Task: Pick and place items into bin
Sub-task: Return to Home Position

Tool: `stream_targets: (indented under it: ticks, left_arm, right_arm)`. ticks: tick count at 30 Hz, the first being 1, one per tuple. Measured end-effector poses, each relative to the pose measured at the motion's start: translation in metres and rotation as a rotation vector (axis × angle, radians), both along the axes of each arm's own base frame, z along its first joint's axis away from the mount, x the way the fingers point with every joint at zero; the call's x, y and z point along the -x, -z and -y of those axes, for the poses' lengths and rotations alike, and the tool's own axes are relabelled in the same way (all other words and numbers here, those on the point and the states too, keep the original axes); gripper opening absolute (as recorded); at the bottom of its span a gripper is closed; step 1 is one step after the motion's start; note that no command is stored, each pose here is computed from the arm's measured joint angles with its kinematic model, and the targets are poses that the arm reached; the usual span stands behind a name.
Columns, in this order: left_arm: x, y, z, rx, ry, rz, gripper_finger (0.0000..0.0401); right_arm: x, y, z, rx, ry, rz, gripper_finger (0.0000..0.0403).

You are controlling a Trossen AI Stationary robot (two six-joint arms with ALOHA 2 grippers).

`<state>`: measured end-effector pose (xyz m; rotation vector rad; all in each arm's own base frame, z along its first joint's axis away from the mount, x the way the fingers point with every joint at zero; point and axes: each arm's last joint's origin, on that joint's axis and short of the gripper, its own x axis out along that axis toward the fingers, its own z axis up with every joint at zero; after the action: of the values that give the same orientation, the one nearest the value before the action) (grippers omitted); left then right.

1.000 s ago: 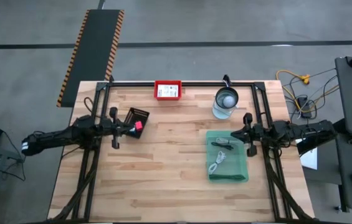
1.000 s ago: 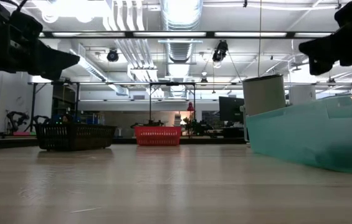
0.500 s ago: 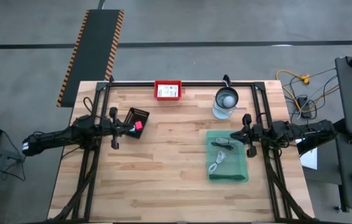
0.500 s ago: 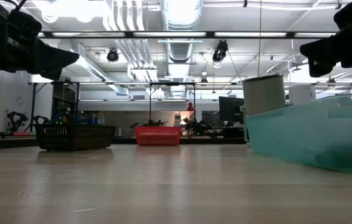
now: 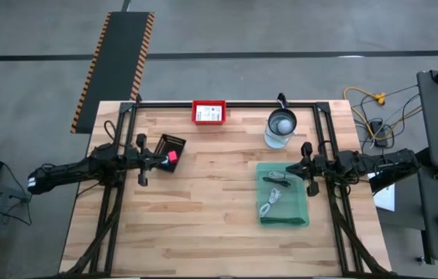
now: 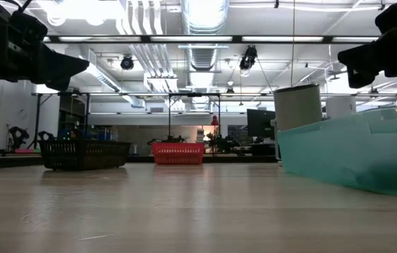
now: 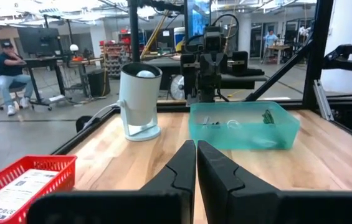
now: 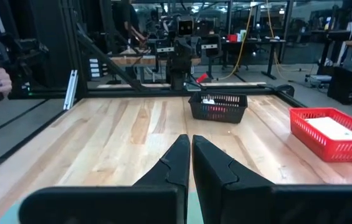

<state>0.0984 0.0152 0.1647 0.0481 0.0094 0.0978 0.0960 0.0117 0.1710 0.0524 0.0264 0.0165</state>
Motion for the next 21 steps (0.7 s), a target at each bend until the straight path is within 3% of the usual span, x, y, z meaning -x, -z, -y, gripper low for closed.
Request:
stream_targets:
  ticks: [21]
  left_arm:
    - [-0.0014, -0.0005, 0.0, 0.016, 0.009, 0.004, 0.0]
  right_arm:
    - [0.0, 0.0008, 0.0002, 0.009, 0.008, -0.008, 0.0008]
